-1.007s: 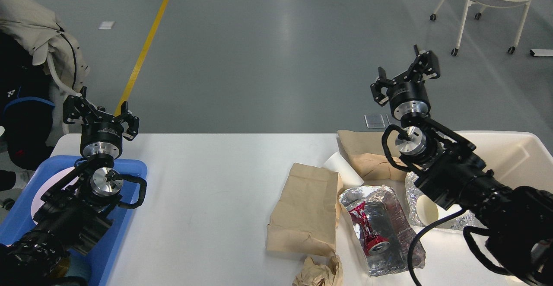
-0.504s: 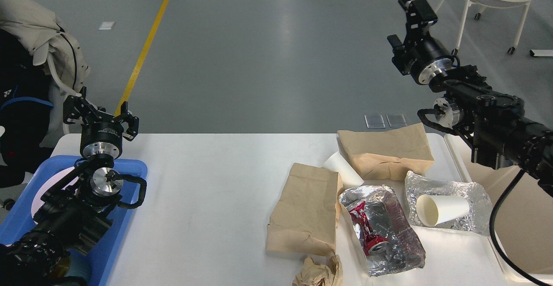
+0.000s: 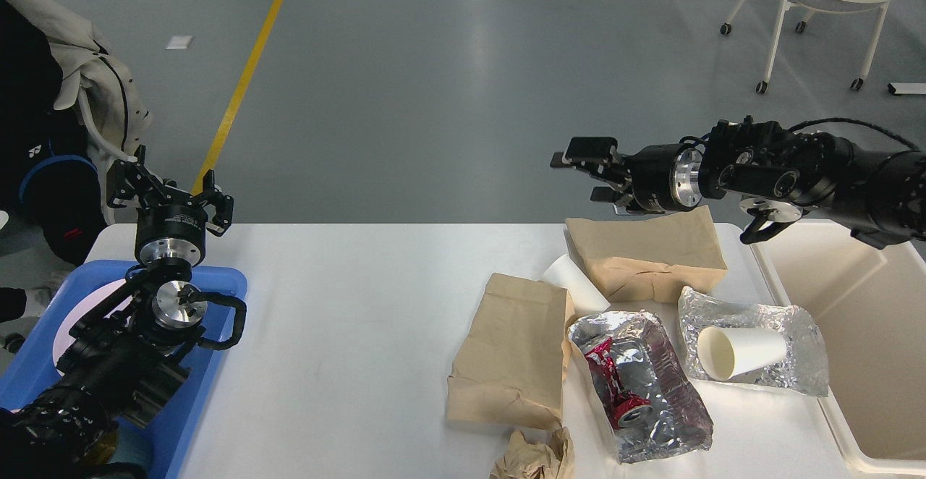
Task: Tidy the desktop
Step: 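Lift the right gripper up and swing it over the paper bags, then lower the right gripper toward the foil-wrapped red can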
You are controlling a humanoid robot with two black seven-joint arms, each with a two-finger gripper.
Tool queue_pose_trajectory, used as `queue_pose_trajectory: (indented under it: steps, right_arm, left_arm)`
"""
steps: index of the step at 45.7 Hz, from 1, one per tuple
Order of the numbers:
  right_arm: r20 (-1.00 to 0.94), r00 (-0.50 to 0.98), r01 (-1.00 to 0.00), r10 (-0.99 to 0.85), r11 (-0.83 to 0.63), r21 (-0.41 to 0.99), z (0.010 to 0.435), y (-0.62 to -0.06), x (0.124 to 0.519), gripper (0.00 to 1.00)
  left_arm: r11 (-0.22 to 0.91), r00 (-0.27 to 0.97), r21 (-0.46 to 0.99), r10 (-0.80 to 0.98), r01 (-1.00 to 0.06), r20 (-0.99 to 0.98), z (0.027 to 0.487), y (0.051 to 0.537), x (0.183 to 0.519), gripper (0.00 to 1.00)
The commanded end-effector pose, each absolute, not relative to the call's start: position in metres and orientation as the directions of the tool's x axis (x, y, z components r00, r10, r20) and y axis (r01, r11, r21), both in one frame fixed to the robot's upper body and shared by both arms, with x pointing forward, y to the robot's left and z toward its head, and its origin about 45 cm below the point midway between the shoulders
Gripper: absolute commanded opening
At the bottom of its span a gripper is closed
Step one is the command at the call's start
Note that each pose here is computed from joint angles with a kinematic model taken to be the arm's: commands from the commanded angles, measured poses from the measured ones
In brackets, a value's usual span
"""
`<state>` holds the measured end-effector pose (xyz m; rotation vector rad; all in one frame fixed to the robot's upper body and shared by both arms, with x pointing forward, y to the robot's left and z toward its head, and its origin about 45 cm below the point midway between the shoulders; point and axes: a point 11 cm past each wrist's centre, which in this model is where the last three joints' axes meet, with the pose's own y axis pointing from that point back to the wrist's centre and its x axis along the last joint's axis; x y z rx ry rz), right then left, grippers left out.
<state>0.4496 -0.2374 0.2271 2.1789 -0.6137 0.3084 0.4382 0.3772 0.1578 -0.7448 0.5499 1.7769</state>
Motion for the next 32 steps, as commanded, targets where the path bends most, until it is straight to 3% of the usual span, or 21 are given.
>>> queue_pose_trajectory:
  steps: [1,5,14,23,32]
  right_arm:
    - [0.392,0.914,-0.404,-0.102,-0.31,0.861,0.216,-0.26,0.432,1.0]
    - [0.37,0.927,-0.375,-0.065,-0.232,0.898,0.229,-0.258,0.432,1.0]
    - [0.131,0.99,-0.139,-0.046,-0.313,0.94,0.272,-0.221,0.413,1.0]
    - [0.029,0.971,-0.147,-0.236,-0.498,0.855,0.273,-0.191,0.403,1.0]
    - [-0.025,0.975,-0.062,-0.222,-0.377,0.924,0.262,-0.202,0.38,1.0]
  left_arm:
    - [-0.312,-0.223,0.008,0.661,-0.95,-0.716,0.158,0.377,0.438,0.98]
    - [-0.313,-0.223,0.008,0.66,-0.95,-0.717,0.158,0.377,0.438,0.98]
    - [-0.312,-0.223,0.008,0.661,-0.95,-0.716,0.158,0.377,0.438,0.98]
    - [-0.312,-0.223,0.008,0.661,-0.95,-0.716,0.158,0.377,0.438,0.98]
    - [-0.313,-0.223,0.008,0.66,-0.95,-0.717,0.158,0.377,0.438,0.98]
